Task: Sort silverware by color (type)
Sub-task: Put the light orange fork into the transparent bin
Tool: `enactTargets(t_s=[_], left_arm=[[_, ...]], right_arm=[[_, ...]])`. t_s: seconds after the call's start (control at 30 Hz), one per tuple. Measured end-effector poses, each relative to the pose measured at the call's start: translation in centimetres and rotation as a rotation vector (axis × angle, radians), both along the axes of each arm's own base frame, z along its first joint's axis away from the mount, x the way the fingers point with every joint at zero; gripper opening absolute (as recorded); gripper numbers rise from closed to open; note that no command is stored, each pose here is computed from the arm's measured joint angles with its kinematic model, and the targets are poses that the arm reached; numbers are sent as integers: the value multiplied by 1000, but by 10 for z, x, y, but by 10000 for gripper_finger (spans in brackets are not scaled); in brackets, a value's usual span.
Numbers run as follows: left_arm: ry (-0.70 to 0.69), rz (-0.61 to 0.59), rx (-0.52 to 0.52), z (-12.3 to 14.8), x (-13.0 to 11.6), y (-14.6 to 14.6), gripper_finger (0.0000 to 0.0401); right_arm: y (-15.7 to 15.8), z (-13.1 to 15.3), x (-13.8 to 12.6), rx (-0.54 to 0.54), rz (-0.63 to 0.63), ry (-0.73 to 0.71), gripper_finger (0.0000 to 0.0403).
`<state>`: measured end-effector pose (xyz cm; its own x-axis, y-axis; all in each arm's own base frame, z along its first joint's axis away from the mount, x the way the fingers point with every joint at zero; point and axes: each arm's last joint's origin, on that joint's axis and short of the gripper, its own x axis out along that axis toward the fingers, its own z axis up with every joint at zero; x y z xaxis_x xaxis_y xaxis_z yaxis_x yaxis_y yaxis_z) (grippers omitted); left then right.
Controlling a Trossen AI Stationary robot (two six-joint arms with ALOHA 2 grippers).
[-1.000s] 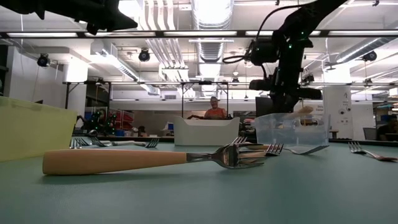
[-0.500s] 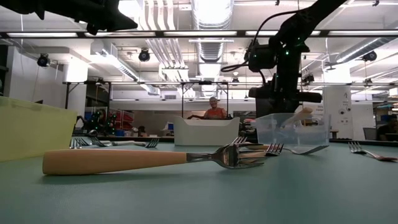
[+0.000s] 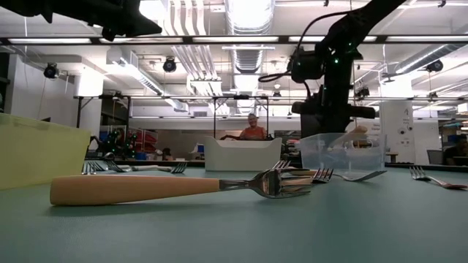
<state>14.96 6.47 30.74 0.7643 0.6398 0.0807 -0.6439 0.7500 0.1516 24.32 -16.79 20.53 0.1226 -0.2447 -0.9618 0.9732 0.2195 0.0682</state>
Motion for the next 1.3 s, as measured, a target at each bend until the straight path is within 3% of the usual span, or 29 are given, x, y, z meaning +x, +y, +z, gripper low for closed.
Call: enactTargets(t_s=[0.23,0.43,1.3], left_arm=[[0,0,0,0,0,0,0],[2,0,-1,0,0,0,0],[0,0,0,0,0,0,0]], right_arm=[[-3,15,4,-20,29,-17,13],[-4,19,6,-47,152,2,15],[-3,32,14,-66,125,-54,17]])
